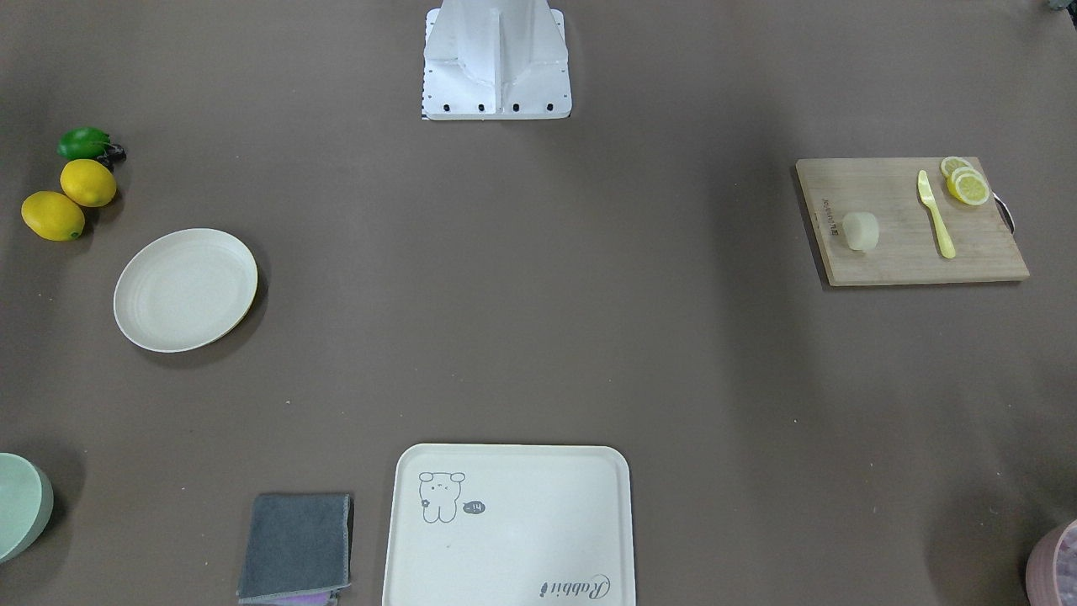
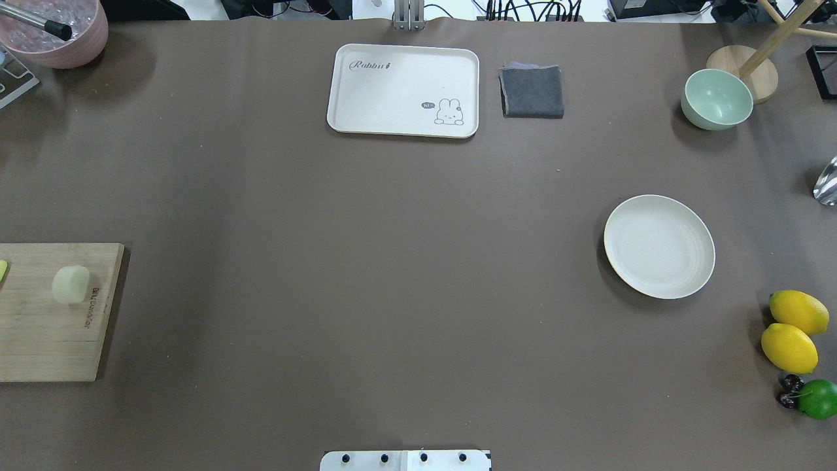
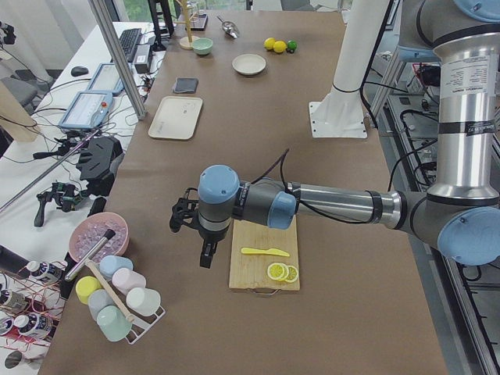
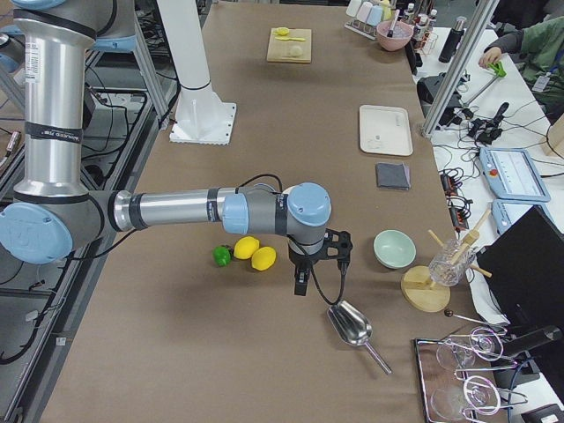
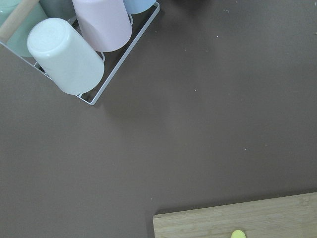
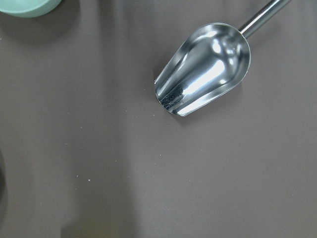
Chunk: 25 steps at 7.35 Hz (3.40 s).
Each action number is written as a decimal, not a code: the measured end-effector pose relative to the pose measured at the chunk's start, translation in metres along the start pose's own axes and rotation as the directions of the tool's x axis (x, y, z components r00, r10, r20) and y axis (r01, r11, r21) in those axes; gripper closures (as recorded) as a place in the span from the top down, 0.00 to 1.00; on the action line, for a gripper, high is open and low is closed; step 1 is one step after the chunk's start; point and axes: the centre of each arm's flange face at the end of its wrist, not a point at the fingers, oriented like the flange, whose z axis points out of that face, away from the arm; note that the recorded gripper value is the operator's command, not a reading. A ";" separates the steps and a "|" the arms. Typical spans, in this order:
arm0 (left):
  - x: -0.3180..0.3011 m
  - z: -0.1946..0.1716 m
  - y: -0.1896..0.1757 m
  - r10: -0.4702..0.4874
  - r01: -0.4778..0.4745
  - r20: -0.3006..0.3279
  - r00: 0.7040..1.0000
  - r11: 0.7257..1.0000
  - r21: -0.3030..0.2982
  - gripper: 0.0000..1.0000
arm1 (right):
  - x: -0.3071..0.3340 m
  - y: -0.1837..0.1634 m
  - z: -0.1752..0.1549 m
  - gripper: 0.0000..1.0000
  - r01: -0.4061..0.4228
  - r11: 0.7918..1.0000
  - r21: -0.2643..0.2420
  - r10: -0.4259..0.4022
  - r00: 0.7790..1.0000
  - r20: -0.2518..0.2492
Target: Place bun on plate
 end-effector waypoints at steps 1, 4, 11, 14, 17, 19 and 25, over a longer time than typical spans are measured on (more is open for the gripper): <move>-0.001 -0.001 0.000 -0.002 0.002 0.001 1.000 1.000 0.002 0.98 | 0.000 0.001 0.000 1.00 -0.001 1.000 0.000 0.001 1.000 0.001; -0.002 0.001 0.001 -0.009 0.009 0.001 1.000 1.000 -0.003 0.98 | 0.002 0.002 0.003 1.00 -0.006 1.000 -0.007 0.006 1.000 0.005; -0.005 0.006 0.002 -0.014 0.014 0.003 1.000 1.000 -0.013 0.98 | -0.001 0.002 0.000 1.00 0.000 1.000 -0.002 0.000 1.000 0.011; -0.003 0.006 0.001 -0.006 0.006 0.001 1.000 1.000 -0.012 0.98 | 0.000 0.002 0.001 1.00 0.000 1.000 -0.003 0.000 1.000 0.011; 0.000 0.005 -0.001 0.001 -0.001 -0.004 1.000 1.000 -0.010 0.98 | 0.000 0.001 0.000 1.00 -0.001 1.000 -0.001 0.001 1.000 0.011; 0.003 0.003 -0.003 0.005 -0.005 -0.010 1.000 1.000 -0.006 0.98 | 0.001 0.001 0.001 1.00 -0.004 1.000 -0.003 0.004 1.000 0.009; 0.012 0.003 -0.006 0.073 -0.072 -0.016 0.997 0.996 0.044 0.98 | 0.007 0.001 -0.013 1.00 -0.022 0.999 0.026 0.022 0.999 0.024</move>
